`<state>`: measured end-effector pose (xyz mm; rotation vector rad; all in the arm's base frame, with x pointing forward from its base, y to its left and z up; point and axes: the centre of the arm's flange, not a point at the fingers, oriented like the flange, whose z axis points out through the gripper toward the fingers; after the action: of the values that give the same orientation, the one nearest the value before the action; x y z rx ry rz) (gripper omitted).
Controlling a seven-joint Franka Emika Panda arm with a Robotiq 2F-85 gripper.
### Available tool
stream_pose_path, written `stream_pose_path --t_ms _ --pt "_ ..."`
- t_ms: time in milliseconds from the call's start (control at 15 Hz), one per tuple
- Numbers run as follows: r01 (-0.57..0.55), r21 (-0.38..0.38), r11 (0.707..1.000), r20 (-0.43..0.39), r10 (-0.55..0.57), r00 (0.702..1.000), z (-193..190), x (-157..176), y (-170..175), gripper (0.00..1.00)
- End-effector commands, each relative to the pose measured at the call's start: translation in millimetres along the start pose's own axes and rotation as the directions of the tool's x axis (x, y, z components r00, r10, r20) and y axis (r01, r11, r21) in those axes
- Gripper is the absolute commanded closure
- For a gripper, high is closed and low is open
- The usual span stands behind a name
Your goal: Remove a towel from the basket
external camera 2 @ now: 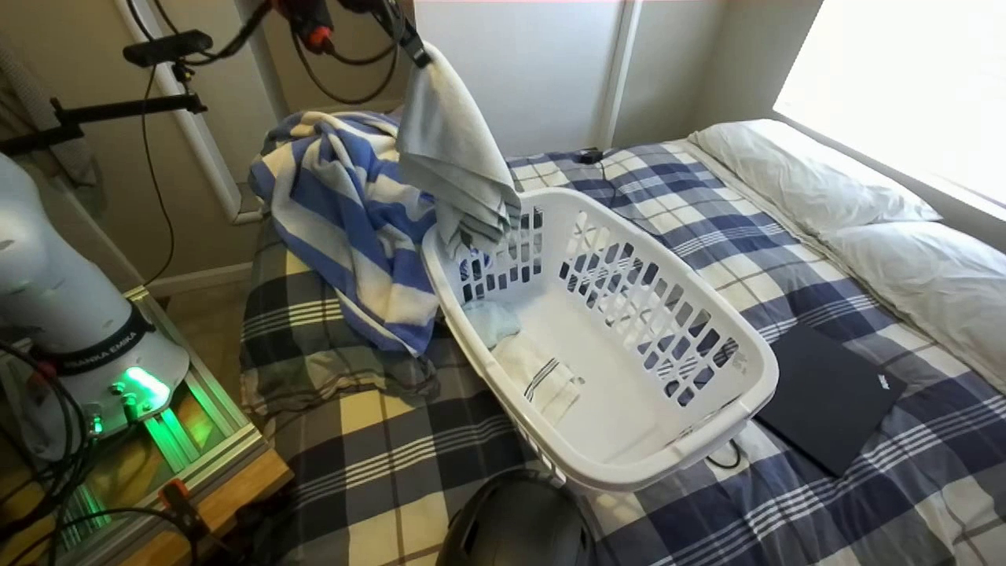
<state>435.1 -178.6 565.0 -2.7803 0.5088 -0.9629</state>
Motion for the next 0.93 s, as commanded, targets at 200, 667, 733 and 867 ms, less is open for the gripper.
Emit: stream_pose_path --t_ms 200,667,733,867 --pt "0.133 0.306 0.943 0.028 -0.148 0.989 -50.2 -47.1 -33.7 0.98" --pt "0.161 0.385 0.909 0.055 -0.196 0.979 -42.7 -47.1 -45.8 0.92" --pt "0.162 0.388 0.907 0.055 -0.198 0.979 -42.3 -47.3 -45.7 0.92" --pt "0.163 0.389 0.907 0.055 -0.199 0.978 -42.2 -47.3 -46.0 0.92"
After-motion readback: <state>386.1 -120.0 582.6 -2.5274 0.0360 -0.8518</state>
